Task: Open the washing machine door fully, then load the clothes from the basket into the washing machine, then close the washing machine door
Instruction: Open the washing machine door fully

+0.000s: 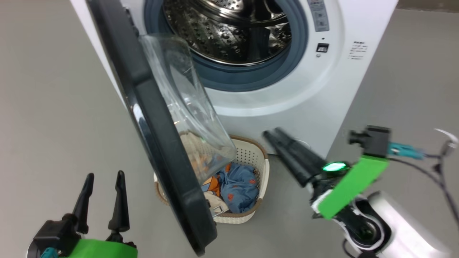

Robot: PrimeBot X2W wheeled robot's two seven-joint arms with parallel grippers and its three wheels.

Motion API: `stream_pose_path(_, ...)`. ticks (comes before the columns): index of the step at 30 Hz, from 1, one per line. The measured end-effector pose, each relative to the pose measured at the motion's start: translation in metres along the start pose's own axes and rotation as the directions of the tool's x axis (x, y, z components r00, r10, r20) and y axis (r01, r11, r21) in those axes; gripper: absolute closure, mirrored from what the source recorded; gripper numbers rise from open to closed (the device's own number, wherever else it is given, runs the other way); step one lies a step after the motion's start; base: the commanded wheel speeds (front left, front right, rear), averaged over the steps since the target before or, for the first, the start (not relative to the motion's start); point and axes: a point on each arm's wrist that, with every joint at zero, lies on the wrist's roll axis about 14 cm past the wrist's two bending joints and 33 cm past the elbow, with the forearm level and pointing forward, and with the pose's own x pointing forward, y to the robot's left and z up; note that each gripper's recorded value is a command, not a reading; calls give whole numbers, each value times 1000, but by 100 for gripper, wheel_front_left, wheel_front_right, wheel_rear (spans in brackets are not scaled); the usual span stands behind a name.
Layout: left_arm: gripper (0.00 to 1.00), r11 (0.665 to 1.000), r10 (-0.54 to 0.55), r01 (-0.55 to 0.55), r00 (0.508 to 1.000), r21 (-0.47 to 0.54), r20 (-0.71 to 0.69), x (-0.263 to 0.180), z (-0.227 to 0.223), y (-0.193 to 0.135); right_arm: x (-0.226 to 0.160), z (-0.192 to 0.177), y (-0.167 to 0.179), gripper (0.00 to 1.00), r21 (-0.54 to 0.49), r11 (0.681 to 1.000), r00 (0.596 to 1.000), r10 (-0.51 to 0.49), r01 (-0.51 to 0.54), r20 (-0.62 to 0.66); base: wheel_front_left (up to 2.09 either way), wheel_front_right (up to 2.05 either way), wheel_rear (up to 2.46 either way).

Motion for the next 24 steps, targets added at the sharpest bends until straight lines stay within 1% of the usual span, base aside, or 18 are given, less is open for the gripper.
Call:
stream_pose_path(1,0,1000,-3,3,1000,-1,-1,0,0,-1,-5,7,-4,0,-50,999,999,-12,14,38,0,0,0)
stream_pose_path(3,0,1000,-7,7,1000,-2,-3,-1,-1,-2,-14,23,-10,0,-120,992,992,-30,46,125,0,0,0)
stream_pose_path(5,0,1000,-7,7,1000,3,-10,-3,-3,-2,-27,37,-19,0,-218,972,980,-47,90,194,0,0,0)
stream_pose_path(6,0,1000,-11,11,1000,1,-7,-2,-3,-3,-42,45,-35,0,-308,939,971,-86,154,223,0,0,0)
stream_pose_path(7,0,1000,-13,13,1000,0,-6,-2,-2,-4,-51,47,-44,0,-356,915,967,-113,190,227,0,0,0)
stream_pose_path(9,0,1000,-18,18,1000,-2,-10,-2,-4,-5,-68,58,-59,0,-407,875,950,-162,263,266,0,0,0)
stream_pose_path(11,0,1000,-25,25,999,-1,-19,-3,-7,-7,-86,76,-65,0,-447,829,921,-190,336,340,0,0,0)
stream_pose_path(14,0,999,-38,38,999,0,-16,-1,-7,-11,-116,90,-74,0,-469,765,870,-239,442,431,0,0,0)
stream_pose_path(16,0,999,-40,40,999,-2,-16,-2,-6,-12,-139,88,-79,0,-450,734,831,-283,509,478,0,0,0)
stream_pose_path(18,0,999,-39,38,999,-2,-19,-4,-7,-11,-158,81,-83,0,-443,702,803,-322,558,502,0,0,0)
stream_pose_path(20,0,999,-41,41,999,-3,-23,-6,-8,-11,-172,73,-82,0,-434,678,780,-349,593,520,0,0,0)
stream_pose_path(24,0,999,-52,52,998,-5,-23,-8,-8,-14,-196,63,-82,0,-440,615,738,-394,654,548,0,0,0)
